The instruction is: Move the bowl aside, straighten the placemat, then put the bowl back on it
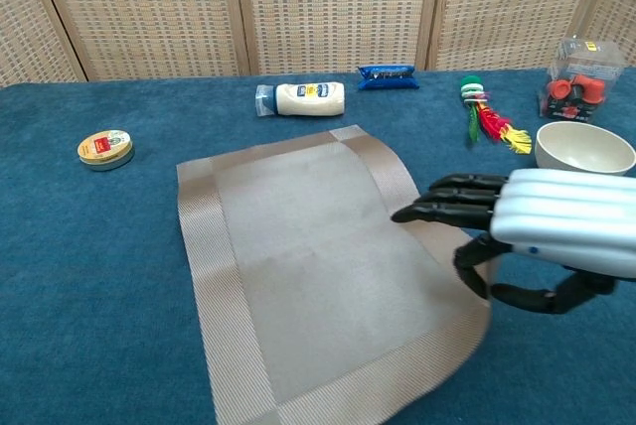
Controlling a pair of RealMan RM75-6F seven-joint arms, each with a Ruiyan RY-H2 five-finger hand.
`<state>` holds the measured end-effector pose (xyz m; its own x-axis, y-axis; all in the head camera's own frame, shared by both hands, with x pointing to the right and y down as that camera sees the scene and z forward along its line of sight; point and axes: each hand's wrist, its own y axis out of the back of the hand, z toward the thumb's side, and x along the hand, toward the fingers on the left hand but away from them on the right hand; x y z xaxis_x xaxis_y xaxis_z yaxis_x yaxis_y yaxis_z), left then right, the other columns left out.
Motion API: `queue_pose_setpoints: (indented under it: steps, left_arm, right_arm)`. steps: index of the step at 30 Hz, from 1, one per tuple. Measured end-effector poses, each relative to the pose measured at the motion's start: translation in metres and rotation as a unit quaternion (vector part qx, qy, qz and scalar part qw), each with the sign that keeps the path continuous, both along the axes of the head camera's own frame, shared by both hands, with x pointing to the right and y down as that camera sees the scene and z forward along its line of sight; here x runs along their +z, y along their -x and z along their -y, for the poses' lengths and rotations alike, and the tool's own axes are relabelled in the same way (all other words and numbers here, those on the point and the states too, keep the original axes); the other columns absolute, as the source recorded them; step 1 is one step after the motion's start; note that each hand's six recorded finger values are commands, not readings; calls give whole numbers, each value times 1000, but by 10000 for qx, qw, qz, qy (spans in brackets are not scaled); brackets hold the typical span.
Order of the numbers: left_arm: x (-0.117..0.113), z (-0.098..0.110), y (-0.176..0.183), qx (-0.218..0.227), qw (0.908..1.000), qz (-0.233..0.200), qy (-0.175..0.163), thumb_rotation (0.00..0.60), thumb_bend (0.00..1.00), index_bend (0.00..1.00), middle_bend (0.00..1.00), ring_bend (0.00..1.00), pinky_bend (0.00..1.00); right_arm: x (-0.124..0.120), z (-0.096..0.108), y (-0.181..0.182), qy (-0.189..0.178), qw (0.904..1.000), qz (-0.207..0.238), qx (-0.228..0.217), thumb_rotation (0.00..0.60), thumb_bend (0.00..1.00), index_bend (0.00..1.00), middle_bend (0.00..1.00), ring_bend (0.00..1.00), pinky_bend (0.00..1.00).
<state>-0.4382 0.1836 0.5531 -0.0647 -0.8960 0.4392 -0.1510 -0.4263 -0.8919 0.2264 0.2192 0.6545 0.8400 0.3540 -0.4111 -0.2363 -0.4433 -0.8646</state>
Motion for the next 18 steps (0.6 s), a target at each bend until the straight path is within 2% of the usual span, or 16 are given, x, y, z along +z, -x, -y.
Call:
queue_pose_setpoints:
  steps: [5, 11, 15, 18]
  left_arm:
    - [1, -2, -4, 61, 10000, 33, 3, 600, 0, 0, 0, 0, 0]
    - [3, -4, -8, 105, 9999, 85, 16, 600, 0, 0, 0, 0, 0]
    - [5, -4, -9, 103, 9999, 103, 24, 600, 0, 0, 0, 0, 0]
    - [7, -4, -9, 103, 9999, 117, 47, 600, 0, 0, 0, 0, 0]
  right_arm:
    - [-19, -12, -43, -301, 9985, -304, -332, 600, 608, 697, 31, 0, 0]
    - [-27, -5, -90, -884, 9892, -909, -738, 600, 565, 693, 47, 0, 0]
    - [-28, 10, -104, -1481, 9757, -1215, -1065, 600, 545, 692, 51, 0, 0]
    - [-27, 27, -108, -2058, 9578, -1416, -1420, 600, 537, 692, 52, 0, 0]
